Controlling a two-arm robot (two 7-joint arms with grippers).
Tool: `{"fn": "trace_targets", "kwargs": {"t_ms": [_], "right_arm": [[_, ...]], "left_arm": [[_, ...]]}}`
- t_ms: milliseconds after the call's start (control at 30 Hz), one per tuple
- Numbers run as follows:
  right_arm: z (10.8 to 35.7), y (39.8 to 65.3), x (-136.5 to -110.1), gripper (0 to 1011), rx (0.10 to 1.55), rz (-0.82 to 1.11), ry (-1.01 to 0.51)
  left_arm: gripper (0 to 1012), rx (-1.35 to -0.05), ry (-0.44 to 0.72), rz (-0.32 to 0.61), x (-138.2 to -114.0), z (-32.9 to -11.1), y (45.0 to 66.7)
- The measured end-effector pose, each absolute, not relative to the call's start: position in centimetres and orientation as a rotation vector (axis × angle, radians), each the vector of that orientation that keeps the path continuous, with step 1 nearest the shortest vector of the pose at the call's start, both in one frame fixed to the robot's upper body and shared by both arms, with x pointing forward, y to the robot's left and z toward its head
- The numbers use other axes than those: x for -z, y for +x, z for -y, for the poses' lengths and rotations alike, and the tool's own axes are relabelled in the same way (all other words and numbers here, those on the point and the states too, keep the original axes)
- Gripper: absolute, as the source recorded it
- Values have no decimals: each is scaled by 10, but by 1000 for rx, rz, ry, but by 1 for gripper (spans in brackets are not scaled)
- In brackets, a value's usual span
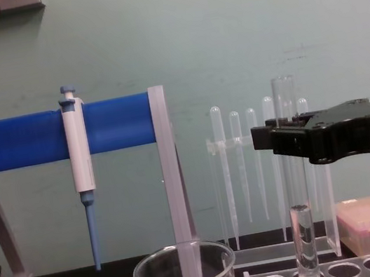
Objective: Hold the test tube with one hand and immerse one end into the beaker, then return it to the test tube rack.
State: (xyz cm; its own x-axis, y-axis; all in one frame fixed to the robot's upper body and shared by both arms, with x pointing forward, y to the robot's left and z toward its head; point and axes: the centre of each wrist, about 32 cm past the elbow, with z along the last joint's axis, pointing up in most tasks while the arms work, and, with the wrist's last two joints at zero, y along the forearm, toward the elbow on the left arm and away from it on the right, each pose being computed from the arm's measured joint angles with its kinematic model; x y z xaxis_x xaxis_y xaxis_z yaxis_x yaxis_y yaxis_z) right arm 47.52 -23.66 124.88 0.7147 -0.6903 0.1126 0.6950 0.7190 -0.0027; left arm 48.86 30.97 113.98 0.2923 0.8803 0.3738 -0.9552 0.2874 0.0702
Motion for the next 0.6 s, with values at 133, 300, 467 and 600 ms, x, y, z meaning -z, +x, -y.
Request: {"fn": "trace_targets", "kwargs": {"t_ms": [133, 300, 467, 600], "right_arm": [[237, 475, -1249, 239, 767, 106, -46], [237, 475, -1249, 239, 767, 106, -46], [237, 475, -1249, 239, 767, 106, -46], [237, 475, -1249, 241, 767, 106, -46]], "left_arm": [[1000, -1248, 305, 285, -1140, -310, 489], [1000, -1248, 304, 285, -1140, -310, 489], [1000, -1248, 304, 285, -1140, -310, 489], [1000, -1248, 305, 285, -1140, -310, 489]]}}
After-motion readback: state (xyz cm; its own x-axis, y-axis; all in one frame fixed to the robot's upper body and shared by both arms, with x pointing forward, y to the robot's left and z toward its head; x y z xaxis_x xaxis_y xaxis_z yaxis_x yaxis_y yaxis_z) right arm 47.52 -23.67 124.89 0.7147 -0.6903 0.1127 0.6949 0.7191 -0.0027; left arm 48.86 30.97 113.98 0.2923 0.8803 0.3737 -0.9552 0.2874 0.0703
